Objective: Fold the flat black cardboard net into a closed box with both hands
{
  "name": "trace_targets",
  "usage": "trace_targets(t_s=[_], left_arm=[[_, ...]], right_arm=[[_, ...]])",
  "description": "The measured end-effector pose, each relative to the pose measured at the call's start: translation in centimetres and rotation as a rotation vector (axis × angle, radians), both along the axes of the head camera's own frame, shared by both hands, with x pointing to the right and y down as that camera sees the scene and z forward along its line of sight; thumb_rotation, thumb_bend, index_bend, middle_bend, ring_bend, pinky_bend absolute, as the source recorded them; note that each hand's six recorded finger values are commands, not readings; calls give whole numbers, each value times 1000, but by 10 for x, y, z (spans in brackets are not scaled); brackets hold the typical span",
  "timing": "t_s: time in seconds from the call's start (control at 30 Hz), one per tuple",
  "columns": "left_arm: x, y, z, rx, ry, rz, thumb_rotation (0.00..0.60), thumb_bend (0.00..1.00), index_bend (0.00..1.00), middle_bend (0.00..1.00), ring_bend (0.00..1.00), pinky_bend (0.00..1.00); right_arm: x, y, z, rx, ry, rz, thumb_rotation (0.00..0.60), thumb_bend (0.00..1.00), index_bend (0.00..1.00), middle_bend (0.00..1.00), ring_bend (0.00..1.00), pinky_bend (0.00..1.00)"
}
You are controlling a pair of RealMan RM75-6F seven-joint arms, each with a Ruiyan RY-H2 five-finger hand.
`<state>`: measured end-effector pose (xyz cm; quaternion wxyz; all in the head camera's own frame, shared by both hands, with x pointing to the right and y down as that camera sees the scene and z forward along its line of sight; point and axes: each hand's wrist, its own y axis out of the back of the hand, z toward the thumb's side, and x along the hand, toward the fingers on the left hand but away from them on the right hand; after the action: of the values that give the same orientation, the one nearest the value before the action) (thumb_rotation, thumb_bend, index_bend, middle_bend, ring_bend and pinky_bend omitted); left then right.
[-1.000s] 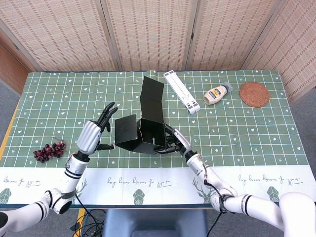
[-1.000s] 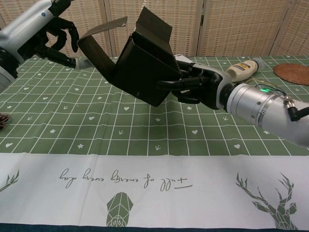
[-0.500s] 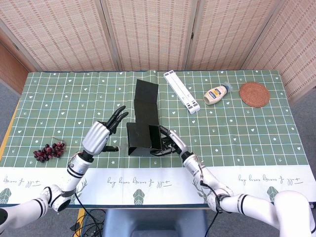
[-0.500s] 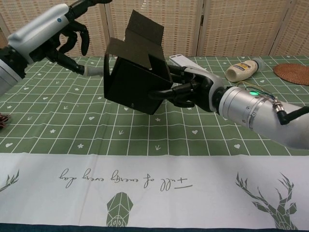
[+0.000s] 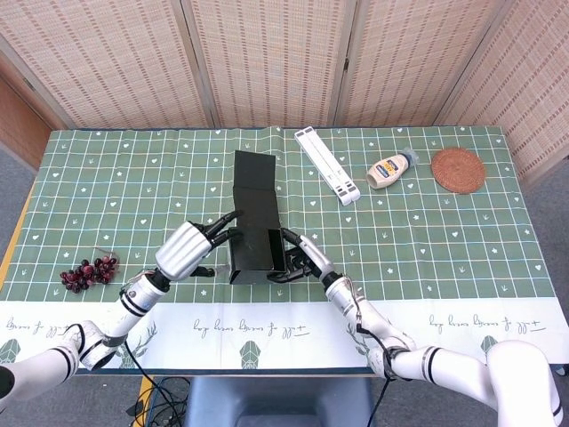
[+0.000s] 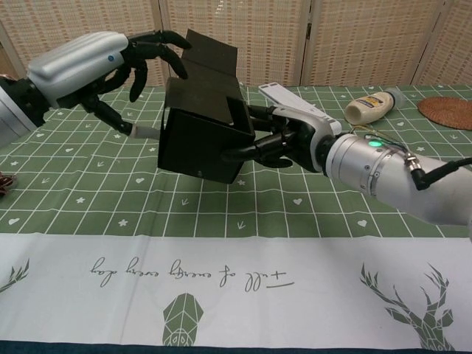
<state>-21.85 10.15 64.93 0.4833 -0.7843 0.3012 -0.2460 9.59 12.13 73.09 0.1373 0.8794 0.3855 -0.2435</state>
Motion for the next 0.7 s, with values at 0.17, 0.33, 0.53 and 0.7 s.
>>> trace_targets(t_s=[0.17, 0.33, 0.53, 0.7], left_arm=[[5, 2, 5, -26, 18, 11, 600, 119, 318, 160, 627, 850], [8, 5, 10, -41, 9, 34, 600, 119, 332, 175, 628, 850], [3, 10, 24, -74, -51, 66, 600, 119, 345, 186, 628, 850], [-3, 17, 36, -109, -77, 72, 600, 119, 358, 203, 628, 850]], right_arm=[[-2, 0, 4, 16, 23, -18, 600, 75, 366, 459, 783, 1000], [-4, 0, 8, 32, 50, -31, 600, 75, 366, 459, 783, 1000], [-6, 1, 14, 45, 83, -55, 600, 75, 366, 459, 783, 1000], [-11, 3, 20, 39, 98, -66, 600, 75, 366, 458, 783, 1000]])
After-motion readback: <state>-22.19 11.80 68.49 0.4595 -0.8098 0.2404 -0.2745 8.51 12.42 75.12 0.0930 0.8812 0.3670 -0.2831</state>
